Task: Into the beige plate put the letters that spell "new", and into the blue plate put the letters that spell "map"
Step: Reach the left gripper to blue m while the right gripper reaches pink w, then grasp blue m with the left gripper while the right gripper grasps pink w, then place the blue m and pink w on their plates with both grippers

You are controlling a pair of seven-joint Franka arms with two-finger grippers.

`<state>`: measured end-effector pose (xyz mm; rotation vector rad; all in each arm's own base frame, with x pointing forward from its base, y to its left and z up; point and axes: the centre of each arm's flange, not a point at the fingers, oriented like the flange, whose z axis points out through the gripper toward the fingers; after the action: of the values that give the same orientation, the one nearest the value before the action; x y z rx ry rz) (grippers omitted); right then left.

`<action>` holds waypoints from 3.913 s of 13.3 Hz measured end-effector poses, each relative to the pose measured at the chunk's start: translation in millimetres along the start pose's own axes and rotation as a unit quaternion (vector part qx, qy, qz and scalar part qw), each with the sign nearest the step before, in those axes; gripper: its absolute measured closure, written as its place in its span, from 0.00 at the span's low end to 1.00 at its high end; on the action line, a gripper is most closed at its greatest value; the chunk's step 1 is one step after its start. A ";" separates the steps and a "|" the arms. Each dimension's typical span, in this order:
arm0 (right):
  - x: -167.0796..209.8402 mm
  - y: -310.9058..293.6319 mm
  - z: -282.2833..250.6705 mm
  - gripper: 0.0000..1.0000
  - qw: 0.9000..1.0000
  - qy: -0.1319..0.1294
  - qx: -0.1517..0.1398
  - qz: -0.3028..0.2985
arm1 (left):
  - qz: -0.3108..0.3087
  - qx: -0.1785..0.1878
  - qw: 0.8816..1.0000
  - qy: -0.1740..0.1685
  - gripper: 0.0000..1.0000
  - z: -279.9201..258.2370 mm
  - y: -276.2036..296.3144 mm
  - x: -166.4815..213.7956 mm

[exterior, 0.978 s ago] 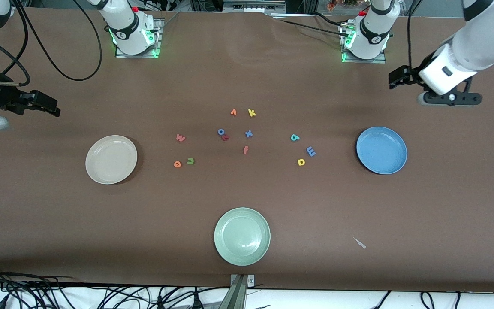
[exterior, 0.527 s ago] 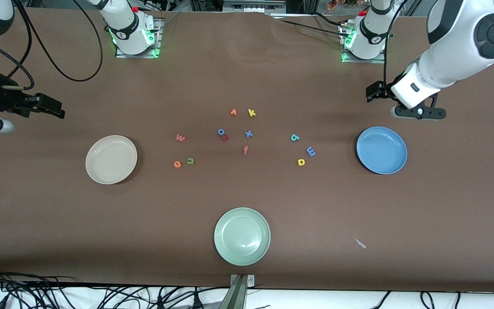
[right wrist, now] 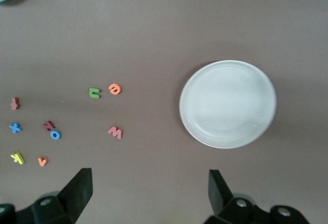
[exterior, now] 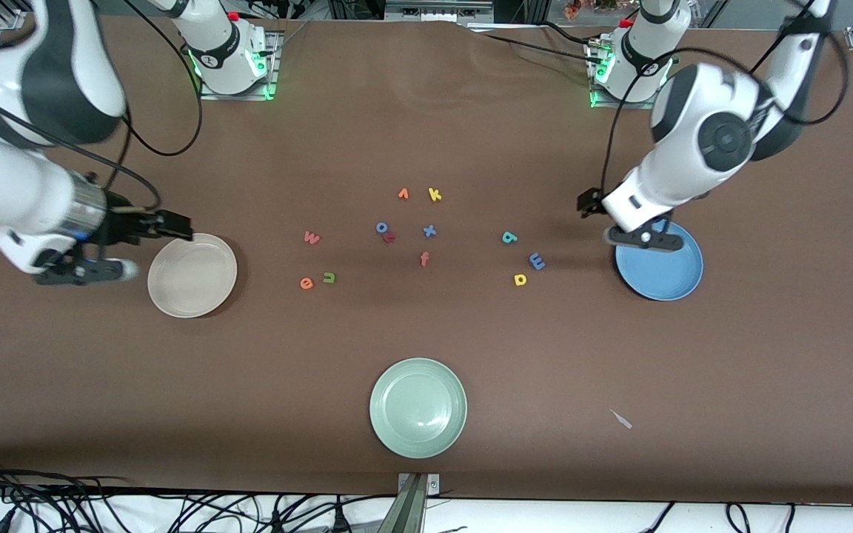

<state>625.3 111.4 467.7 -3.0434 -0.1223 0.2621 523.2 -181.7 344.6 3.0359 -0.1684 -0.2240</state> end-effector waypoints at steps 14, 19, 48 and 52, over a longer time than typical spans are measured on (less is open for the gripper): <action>51.5 -84.9 218.5 0.00 0.997 0.068 -0.022 -0.003 | 0.024 -0.007 0.999 0.025 0.09 169.8 53.8 18.3; 7.2 -107.2 274.8 0.00 0.996 0.063 -0.026 0.051 | 0.021 -0.005 1.000 0.022 0.27 182.6 51.0 18.8; -62.1 -128.0 322.9 0.44 0.973 0.040 -0.021 0.226 | 0.004 -0.008 0.999 0.033 0.70 83.7 -51.1 47.9; -62.9 -129.0 322.6 0.51 0.974 0.040 -0.021 0.222 | 0.052 -0.015 0.998 0.015 0.70 74.0 -159.9 14.6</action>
<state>498.1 259.0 173.2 -3.0801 0.5697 0.1637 542.8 -31.3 253.6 2.9889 -0.3169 -0.1700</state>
